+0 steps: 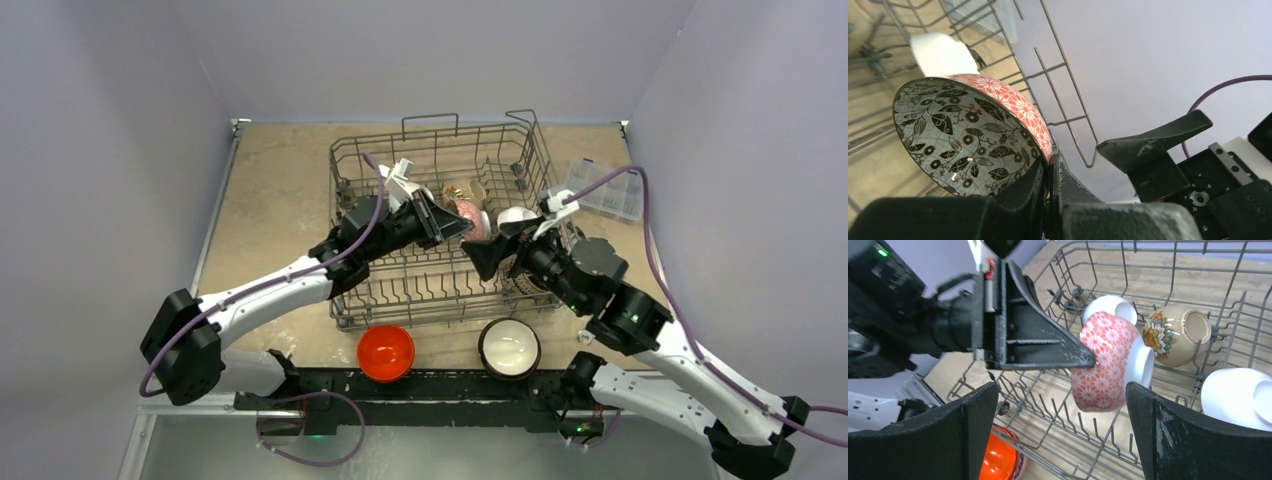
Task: Load the bowls into the dish rack
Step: Place the bowl in the dish rack.
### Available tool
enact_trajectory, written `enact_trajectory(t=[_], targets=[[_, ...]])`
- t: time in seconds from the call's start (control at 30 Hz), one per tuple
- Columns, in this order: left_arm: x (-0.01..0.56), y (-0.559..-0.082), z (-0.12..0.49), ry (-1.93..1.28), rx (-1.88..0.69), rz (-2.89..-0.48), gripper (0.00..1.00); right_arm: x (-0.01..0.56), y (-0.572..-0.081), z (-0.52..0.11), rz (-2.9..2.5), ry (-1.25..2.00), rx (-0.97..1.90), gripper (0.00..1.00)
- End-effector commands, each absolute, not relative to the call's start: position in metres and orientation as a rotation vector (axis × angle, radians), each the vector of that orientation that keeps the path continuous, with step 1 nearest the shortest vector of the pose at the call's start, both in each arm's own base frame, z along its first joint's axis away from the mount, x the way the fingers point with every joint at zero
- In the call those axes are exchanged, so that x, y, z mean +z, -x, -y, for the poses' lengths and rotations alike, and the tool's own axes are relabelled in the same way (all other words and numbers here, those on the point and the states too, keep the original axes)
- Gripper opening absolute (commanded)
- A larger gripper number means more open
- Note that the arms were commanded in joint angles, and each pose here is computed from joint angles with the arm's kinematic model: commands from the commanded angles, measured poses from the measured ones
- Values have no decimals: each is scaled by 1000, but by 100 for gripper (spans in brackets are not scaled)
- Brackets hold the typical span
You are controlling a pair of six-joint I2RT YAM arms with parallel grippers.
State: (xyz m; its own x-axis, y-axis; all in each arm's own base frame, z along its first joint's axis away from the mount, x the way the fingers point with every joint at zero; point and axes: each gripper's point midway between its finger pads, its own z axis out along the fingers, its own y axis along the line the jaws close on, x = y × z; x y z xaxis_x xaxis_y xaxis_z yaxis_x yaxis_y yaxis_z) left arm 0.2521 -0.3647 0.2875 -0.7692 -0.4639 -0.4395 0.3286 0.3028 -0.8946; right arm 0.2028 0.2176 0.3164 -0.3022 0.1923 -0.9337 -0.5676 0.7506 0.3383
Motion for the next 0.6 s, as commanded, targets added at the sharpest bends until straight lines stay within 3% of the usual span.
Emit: enact_trajectory(t=[0.0, 0.23, 0.57], targets=[[333, -233, 388, 7, -1743, -1725, 0, 354, -194, -200, -1645, 218, 813, 99], [320, -213, 418, -117, -1842, -1721, 0, 380, -190, -191, -1588, 190, 830, 99], [280, -216, 420, -92, -1819, -1788, 0, 369, -198, -199, -1636, 229, 780, 99]])
